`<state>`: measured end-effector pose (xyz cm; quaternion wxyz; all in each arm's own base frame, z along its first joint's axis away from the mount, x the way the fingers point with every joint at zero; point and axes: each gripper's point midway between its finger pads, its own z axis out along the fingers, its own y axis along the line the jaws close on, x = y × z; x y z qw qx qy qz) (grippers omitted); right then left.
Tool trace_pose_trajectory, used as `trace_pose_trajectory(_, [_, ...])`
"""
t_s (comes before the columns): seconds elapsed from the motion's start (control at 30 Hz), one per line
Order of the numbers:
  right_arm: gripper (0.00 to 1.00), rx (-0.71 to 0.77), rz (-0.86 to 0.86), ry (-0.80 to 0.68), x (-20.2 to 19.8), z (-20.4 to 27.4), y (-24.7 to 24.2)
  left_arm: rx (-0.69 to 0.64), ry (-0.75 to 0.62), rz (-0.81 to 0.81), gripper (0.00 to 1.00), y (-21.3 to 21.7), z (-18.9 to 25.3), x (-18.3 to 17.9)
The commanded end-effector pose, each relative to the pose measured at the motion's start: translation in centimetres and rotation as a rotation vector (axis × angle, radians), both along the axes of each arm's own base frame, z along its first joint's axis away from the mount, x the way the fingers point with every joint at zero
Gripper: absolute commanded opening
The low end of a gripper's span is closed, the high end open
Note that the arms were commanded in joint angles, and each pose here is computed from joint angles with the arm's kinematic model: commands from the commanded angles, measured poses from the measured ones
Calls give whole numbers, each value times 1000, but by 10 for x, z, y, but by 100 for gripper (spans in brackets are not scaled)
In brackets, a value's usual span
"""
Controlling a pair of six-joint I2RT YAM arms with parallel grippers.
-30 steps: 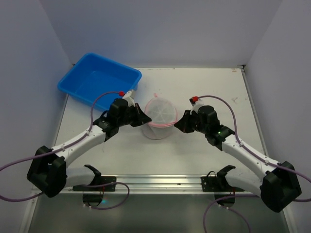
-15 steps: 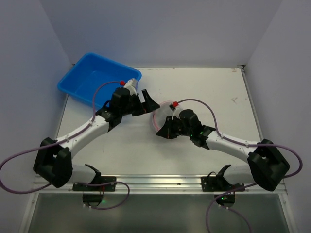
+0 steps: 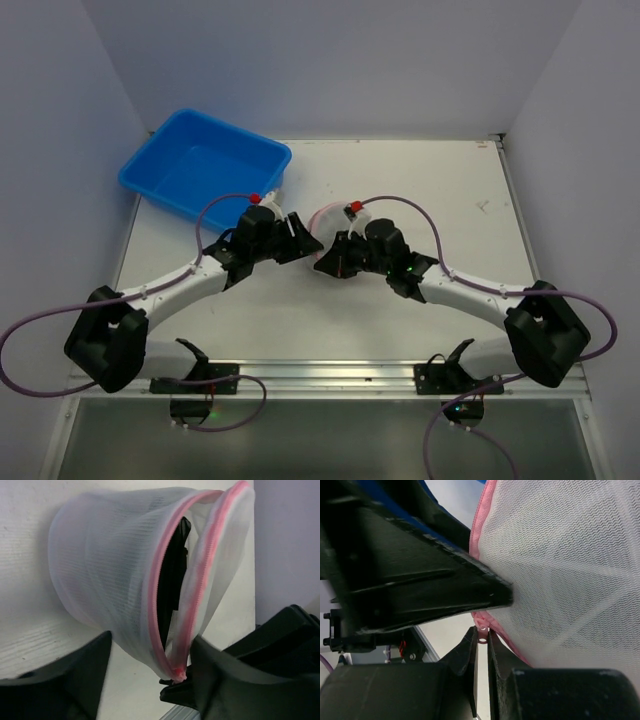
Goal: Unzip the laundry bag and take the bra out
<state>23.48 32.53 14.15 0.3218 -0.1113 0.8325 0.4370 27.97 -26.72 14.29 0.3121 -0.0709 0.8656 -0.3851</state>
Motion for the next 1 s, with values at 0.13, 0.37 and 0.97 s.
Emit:
trace_pose_trajectory(0.13, [0,-34,-36,-60,4,11,-8,-27,-56,55,8,-5,11,17])
trace_pose_trajectory(0.37, [0,-166,-105,-41,-8,-27,-66,57,-32,68,0,29,0,2])
trace_pose_trajectory(0.97, [0,-137,-215,-54,44,-4,-119,8,-23,-149,33,38,-19,-68])
